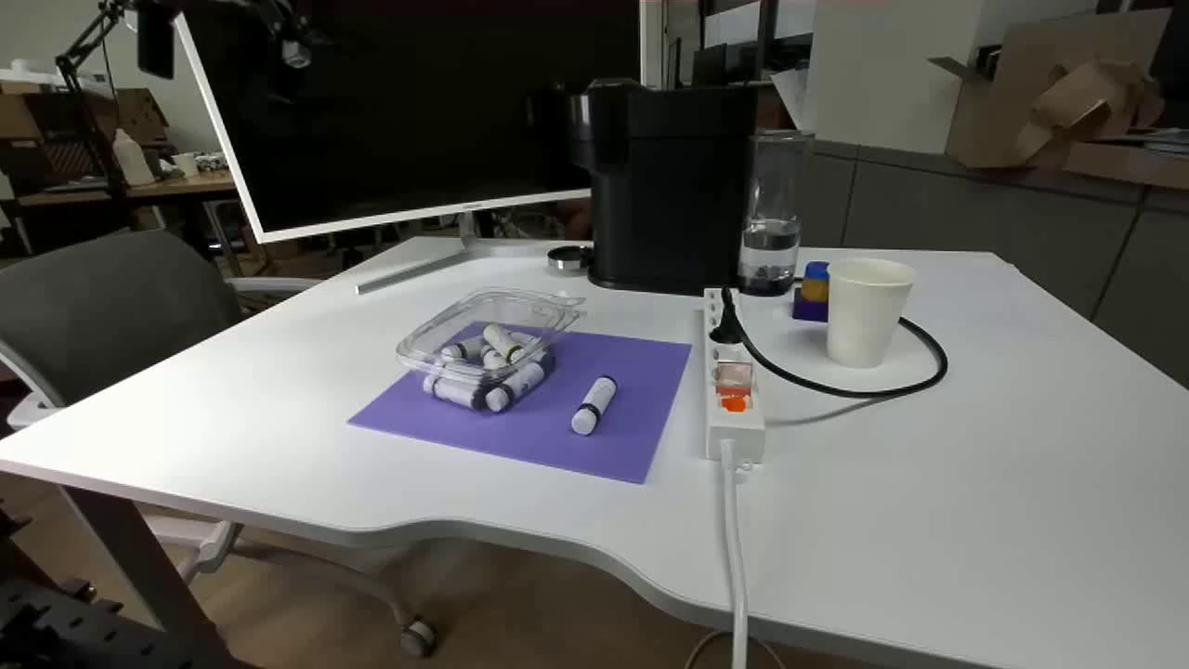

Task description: Open the lid on the clear container

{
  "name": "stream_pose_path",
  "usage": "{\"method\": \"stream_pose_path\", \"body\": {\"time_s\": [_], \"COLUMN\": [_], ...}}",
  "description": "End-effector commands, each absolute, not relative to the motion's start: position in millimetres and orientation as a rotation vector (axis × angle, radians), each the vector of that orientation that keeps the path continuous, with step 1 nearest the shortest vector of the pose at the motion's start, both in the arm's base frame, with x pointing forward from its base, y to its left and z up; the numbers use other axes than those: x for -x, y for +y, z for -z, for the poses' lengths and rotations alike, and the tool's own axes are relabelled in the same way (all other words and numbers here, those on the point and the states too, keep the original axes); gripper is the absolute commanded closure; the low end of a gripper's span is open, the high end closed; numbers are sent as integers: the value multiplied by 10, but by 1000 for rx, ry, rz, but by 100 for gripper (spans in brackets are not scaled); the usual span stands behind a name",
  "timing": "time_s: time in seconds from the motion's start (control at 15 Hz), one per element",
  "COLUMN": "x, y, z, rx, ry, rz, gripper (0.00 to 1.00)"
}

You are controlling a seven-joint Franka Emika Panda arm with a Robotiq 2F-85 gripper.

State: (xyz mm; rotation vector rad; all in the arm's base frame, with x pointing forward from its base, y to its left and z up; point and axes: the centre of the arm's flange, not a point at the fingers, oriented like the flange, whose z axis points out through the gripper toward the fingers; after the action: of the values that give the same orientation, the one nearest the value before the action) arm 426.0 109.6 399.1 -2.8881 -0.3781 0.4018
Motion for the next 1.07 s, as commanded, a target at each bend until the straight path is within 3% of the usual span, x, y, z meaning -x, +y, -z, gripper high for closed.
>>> {"method": "stream_pose_path", "body": {"time_s": [0.0, 0.73, 1.0], "x": [-4264, -4267, -4539], "y": [1097, 1097, 865], "z": [-3991, -3995, -3977], "rx": [2888, 2888, 2983], "ry": [-378, -380, -320], "rz": [-399, -396, -234], "gripper": [0, 0, 0]}}
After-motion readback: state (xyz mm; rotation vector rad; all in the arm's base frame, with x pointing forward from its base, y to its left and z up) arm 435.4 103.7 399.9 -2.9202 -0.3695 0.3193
